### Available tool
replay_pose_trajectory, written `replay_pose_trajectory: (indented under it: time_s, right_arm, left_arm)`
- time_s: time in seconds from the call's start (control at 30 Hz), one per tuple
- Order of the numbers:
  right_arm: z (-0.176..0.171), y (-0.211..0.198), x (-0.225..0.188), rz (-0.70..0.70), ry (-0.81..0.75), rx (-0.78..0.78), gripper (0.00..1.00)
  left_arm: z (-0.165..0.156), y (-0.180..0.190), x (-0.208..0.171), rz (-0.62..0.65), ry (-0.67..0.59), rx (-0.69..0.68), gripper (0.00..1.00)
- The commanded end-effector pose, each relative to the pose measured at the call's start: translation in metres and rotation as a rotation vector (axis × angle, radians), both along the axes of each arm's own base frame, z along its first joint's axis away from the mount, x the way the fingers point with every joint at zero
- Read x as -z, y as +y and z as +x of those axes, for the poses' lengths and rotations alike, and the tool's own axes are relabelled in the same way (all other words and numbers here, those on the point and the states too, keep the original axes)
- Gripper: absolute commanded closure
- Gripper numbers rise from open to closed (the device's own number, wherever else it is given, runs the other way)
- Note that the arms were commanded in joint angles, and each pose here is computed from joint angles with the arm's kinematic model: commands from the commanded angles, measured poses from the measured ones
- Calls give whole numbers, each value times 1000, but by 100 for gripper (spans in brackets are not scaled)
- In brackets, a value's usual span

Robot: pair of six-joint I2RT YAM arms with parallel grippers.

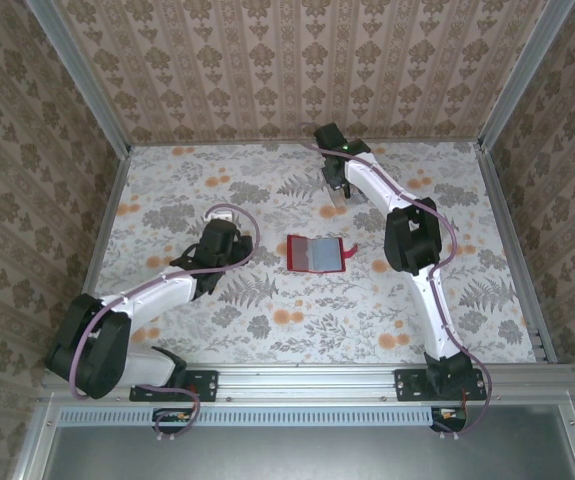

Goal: Put the credit cards into the card holder
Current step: Pick up the credit card from the storage box, then insert the credit card into the card slot.

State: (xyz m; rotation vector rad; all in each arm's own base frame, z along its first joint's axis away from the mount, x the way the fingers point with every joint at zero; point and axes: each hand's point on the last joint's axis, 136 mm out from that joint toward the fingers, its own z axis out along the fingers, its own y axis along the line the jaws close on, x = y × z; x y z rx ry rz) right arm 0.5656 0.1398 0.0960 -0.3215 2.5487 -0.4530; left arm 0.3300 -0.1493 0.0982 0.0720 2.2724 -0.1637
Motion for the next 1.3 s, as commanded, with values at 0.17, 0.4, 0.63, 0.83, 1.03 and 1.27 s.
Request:
replay_pose_trajectory:
  time_s: [0.17, 0.4, 0.63, 0.83, 1.03, 1.27]
  right_arm:
    - [-8, -8, -28, -53, -22, 1, 92]
    - [-13, -2, -38, 7, -25, 1, 100]
    - [-28, 9, -64, 157, -52, 24, 100]
    - [-51, 15, -83, 285, -80, 48, 100]
    - [-90, 29, -95, 539, -105, 57, 100]
    - [-151, 60, -82, 882, -28, -17, 100]
  left_arm:
    - [4, -7, -6, 0, -10, 27, 27]
    - [4, -11, -5, -9, -4, 45, 27]
    - [3, -28, -6, -47, -1, 119, 27]
    - [3, -38, -6, -39, -1, 162, 27]
    - [-2, -63, -10, -80, -5, 272, 27]
    - [-11, -99, -6, -137, 32, 414, 27]
